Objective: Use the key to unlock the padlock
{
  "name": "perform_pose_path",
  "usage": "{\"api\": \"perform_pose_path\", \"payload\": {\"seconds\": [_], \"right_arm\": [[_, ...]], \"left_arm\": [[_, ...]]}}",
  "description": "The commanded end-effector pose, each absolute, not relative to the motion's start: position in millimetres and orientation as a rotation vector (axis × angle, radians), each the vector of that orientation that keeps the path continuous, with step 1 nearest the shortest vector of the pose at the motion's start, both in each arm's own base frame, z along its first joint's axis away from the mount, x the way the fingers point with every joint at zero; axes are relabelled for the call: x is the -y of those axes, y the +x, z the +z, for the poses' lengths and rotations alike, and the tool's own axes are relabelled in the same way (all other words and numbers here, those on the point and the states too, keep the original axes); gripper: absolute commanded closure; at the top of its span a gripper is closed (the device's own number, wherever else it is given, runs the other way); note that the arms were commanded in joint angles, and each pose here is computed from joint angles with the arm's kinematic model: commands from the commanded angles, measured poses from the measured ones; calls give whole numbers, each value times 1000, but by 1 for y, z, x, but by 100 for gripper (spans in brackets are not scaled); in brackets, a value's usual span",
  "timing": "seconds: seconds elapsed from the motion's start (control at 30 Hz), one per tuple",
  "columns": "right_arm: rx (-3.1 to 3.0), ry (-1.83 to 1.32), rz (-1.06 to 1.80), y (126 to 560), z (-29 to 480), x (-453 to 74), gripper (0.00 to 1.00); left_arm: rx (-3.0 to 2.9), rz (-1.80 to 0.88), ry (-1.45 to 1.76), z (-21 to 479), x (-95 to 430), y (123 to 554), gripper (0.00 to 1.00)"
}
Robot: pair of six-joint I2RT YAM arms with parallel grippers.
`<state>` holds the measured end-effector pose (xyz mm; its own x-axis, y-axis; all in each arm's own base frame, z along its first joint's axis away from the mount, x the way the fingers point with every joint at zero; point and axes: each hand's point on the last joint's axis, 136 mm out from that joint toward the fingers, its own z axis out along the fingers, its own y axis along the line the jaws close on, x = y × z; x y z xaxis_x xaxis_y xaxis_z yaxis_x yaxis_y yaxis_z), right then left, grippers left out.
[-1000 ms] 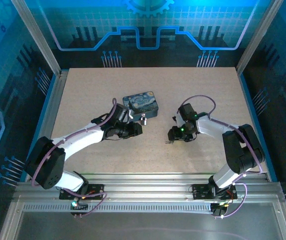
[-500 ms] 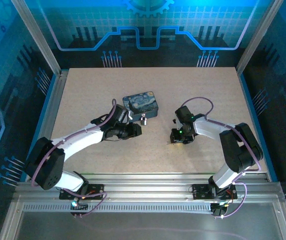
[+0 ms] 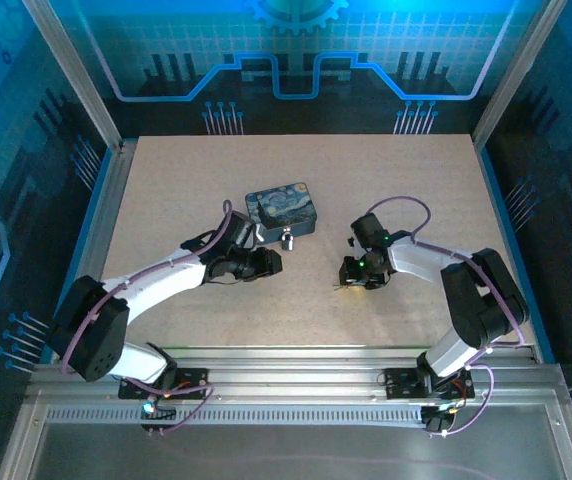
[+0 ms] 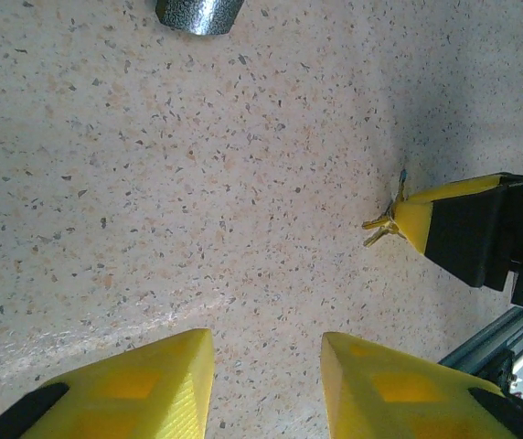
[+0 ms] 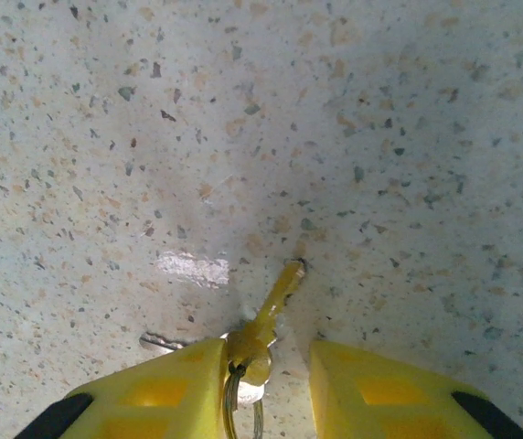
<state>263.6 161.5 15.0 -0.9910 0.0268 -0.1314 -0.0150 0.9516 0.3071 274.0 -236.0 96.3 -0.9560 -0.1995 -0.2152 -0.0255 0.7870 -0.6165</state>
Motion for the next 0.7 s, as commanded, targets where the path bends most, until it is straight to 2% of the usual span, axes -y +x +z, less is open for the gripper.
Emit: {"api": "perform_pose_path", "payload": {"seconds": [0.0, 0.33, 0.67], "right_arm": [[-2980, -59, 677, 248, 10, -196, 70], [-3038, -73, 589, 237, -7, -195, 74], [-3030, -70, 632, 236, -18, -201, 92]], "left_arm": [[-2694, -914, -157, 98, 231, 274, 63], [-2694, -914, -156, 98, 232, 275, 63], [-2703, -901, -156, 95, 230, 274, 63]]}}
